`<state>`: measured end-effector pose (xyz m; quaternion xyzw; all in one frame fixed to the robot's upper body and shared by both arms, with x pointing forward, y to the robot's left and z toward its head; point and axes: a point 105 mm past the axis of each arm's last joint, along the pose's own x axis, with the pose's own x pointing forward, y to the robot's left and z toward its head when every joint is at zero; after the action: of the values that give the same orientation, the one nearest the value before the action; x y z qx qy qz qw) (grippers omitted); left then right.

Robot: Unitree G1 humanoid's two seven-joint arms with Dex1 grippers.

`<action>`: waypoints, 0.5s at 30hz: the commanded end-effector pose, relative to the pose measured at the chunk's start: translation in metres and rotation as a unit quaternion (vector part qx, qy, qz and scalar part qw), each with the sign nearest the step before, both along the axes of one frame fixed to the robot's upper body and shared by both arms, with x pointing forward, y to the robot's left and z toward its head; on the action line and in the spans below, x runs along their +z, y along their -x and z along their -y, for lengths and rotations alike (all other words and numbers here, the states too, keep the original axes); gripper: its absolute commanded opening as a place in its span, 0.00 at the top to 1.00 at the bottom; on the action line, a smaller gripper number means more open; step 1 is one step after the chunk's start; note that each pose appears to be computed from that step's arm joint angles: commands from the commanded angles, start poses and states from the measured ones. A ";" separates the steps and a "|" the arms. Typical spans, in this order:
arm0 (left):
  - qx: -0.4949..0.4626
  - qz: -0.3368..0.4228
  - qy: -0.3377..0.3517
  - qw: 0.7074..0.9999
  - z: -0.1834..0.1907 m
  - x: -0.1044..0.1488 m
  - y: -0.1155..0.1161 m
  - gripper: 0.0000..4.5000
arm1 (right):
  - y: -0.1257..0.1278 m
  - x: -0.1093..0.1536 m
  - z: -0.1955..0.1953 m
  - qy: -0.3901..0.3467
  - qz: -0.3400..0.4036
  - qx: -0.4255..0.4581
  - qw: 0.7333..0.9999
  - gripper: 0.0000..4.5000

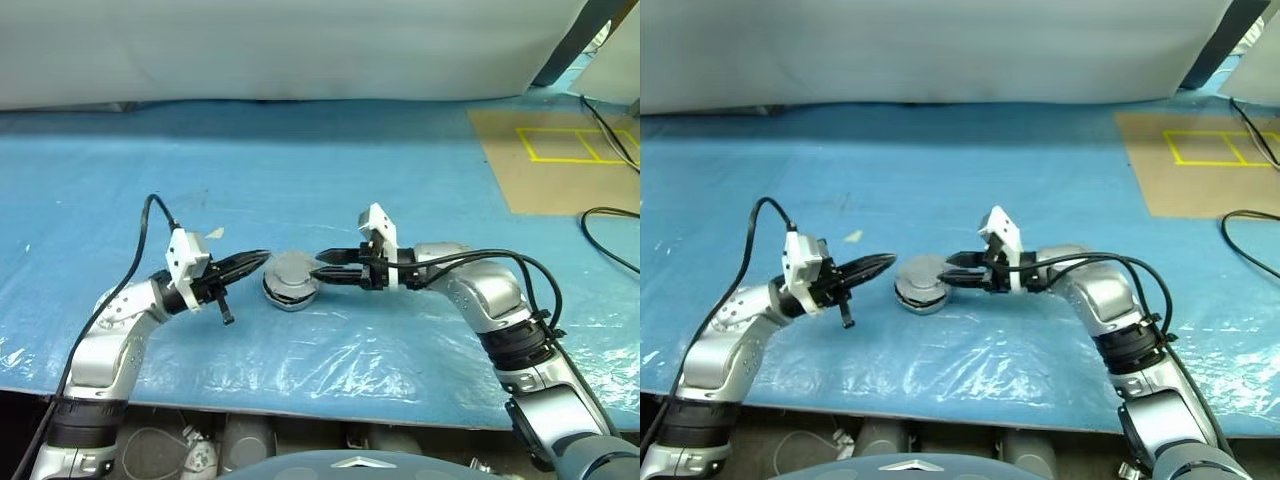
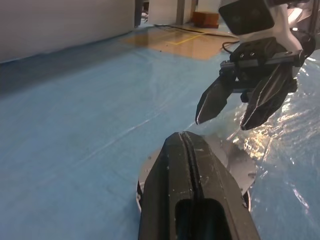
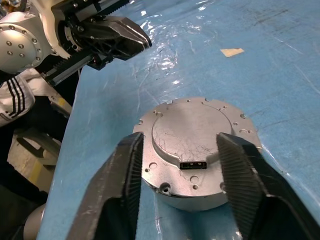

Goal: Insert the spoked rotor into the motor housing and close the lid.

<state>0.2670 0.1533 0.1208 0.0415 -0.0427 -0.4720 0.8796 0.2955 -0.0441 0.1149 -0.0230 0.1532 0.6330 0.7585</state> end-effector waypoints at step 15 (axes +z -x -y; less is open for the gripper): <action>0.032 0.009 -0.014 0.999 -0.012 -0.003 0.008 1.00 | -0.010 -0.015 -0.029 0.061 0.076 0.070 0.993 0.01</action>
<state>0.2598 0.1643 0.1115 0.0501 -0.0285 -0.4468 0.8928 0.3056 -0.0218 0.0967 -0.1092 0.1484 0.6632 0.7254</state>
